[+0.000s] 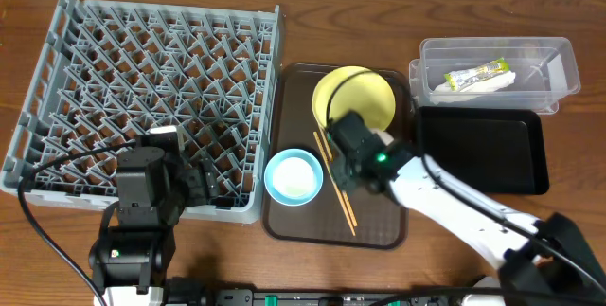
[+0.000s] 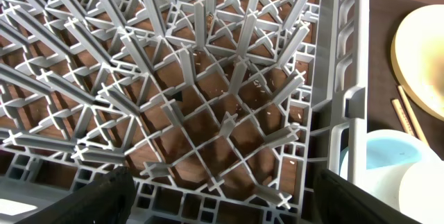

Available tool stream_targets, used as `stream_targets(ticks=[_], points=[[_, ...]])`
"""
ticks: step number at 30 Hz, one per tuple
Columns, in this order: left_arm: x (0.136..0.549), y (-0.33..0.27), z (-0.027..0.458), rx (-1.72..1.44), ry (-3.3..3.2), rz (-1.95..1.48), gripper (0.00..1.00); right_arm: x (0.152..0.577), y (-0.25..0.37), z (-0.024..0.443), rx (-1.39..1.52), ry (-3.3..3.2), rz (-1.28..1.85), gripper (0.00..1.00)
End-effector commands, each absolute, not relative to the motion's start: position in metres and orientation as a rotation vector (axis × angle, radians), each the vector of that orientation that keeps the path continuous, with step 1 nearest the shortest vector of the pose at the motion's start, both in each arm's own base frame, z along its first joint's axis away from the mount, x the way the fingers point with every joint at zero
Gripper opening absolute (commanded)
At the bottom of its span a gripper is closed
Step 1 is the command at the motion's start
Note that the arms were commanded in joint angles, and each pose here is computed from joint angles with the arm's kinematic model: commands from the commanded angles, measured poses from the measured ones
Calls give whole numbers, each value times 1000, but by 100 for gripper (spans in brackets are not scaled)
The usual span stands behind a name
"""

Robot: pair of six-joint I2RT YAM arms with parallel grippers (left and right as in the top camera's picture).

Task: Sort waste into correct bins and load items into the dishwasher
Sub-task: 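Grasp the rim of the white rice bowl with the right gripper, then tip the white bowl over the black tray to dump the rice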

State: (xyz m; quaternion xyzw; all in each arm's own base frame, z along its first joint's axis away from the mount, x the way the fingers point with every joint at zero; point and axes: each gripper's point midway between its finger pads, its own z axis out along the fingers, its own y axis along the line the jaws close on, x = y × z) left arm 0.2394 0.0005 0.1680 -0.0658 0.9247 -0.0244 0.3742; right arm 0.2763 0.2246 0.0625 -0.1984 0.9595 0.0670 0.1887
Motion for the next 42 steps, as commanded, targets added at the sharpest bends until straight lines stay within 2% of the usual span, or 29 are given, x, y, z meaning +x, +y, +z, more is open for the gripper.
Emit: stream_targets(ticks=[1, 12, 26, 42], points=[[242, -1, 178, -162, 2345, -71, 86, 316, 216, 122, -348, 2566, 277, 1], [242, -1, 178, -162, 2345, -71, 86, 338, 160, 162, -46, 2559, 663, 1], [242, -1, 178, -162, 2345, -71, 86, 324, 90, 126, 318, 2589, 990, 1], [242, -1, 178, -162, 2345, -71, 86, 323, 35, 129, 482, 2246, 1378, 1]])
